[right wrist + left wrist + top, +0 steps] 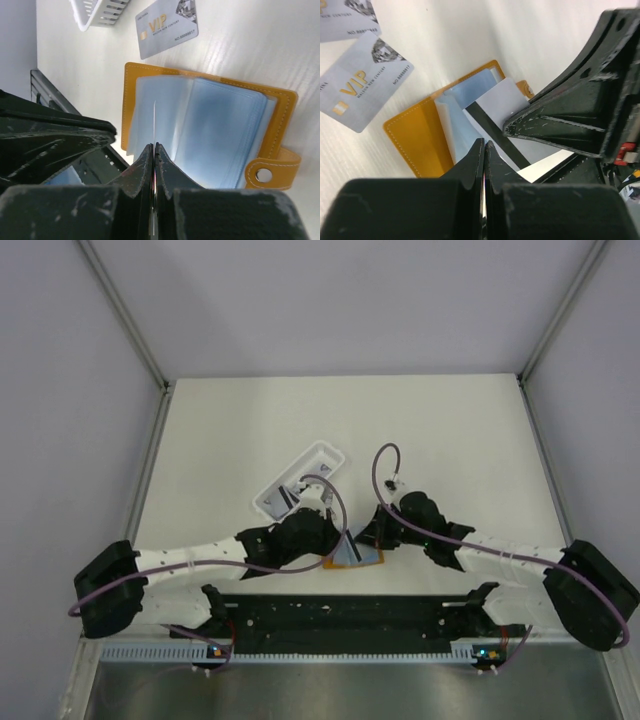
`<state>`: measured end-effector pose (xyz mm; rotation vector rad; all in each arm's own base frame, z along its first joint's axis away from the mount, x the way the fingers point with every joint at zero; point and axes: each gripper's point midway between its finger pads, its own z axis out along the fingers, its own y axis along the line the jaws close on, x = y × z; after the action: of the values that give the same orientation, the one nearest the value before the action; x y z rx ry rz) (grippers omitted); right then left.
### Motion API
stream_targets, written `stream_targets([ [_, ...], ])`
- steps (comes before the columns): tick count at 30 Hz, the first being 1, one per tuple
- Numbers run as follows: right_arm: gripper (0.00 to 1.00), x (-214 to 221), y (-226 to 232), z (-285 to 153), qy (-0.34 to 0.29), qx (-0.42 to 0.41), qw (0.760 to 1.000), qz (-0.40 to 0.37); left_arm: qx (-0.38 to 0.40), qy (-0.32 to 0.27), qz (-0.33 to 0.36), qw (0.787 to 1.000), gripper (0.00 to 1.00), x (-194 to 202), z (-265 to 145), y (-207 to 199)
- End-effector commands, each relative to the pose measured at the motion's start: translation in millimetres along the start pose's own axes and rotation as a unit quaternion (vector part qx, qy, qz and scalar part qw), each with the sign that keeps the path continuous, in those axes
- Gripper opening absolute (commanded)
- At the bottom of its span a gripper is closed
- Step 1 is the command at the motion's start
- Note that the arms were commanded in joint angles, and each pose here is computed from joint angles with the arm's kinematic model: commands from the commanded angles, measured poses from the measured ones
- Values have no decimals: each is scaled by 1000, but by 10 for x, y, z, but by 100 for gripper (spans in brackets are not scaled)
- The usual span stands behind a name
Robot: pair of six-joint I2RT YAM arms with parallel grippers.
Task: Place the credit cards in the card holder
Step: Turn over the card slot in the card holder.
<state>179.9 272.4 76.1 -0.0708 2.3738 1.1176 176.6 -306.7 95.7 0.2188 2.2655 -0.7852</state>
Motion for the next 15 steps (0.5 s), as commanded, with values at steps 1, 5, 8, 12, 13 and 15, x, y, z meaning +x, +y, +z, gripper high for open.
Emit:
stream_targets([
  [1,0,-82,235,72,0,-52,999,-2,-20,-53,-21,998,0,-231,-224,109],
  [5,0,-6,261,215,17,-55,998,-1,-30,-82,-33,996,0,-290,-392,239],
  [8,0,56,240,357,28,-46,999,0,-36,-96,-32,994,0,-312,-461,316],
  [12,0,97,182,477,35,-40,999,10,-38,-90,-25,995,0,-274,-459,341],
  [13,0,107,169,489,35,-37,999,12,-37,-86,-24,995,0,-253,-444,337],
  [15,0,120,135,507,35,-28,999,10,-30,-77,-19,996,0,-217,-395,302],
])
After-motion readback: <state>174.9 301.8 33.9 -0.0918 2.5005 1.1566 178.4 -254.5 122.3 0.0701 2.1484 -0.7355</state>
